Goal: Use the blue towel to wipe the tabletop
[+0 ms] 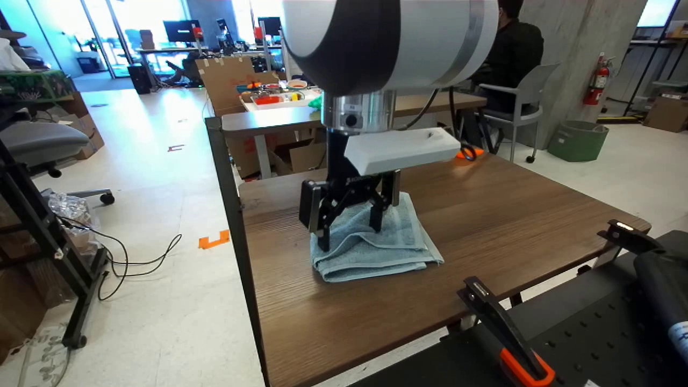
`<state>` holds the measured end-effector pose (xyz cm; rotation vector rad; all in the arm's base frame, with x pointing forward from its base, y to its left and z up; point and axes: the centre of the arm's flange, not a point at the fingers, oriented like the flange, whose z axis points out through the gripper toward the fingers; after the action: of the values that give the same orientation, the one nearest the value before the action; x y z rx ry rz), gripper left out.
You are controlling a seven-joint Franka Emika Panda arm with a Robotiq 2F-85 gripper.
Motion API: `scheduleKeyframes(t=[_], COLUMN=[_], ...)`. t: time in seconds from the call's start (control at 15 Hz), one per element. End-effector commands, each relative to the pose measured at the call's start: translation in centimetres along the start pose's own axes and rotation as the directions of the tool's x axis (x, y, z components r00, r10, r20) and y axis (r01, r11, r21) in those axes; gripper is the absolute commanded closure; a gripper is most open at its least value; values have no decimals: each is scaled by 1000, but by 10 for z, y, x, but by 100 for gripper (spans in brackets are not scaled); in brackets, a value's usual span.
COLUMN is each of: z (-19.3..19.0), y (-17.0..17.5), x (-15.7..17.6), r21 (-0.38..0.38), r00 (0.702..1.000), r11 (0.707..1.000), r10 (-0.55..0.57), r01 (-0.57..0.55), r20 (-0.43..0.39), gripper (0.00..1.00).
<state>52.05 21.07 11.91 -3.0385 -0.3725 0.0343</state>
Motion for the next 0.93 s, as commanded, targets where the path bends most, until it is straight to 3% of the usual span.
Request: scheduleKeyframes(t=[0.0,0.07,0.13,0.47,0.67,0.87], z=[32,35,17,20,31,47], y=[-3,4,-4,0,-34,-90], x=[-4,-7,-5,-5,-18,-42], r21=[-43,-57,-20,-25,37,80], r00=[1000,999,1000,1000,992,962], r11=[999,998,1000,999,993,964], r10=[-22,-22,-19,-24,-111,-259], r01=[22,23,19,24,109,252], r20=[-6,25,1,14,67,91], gripper=[0,0,0,0,0,0])
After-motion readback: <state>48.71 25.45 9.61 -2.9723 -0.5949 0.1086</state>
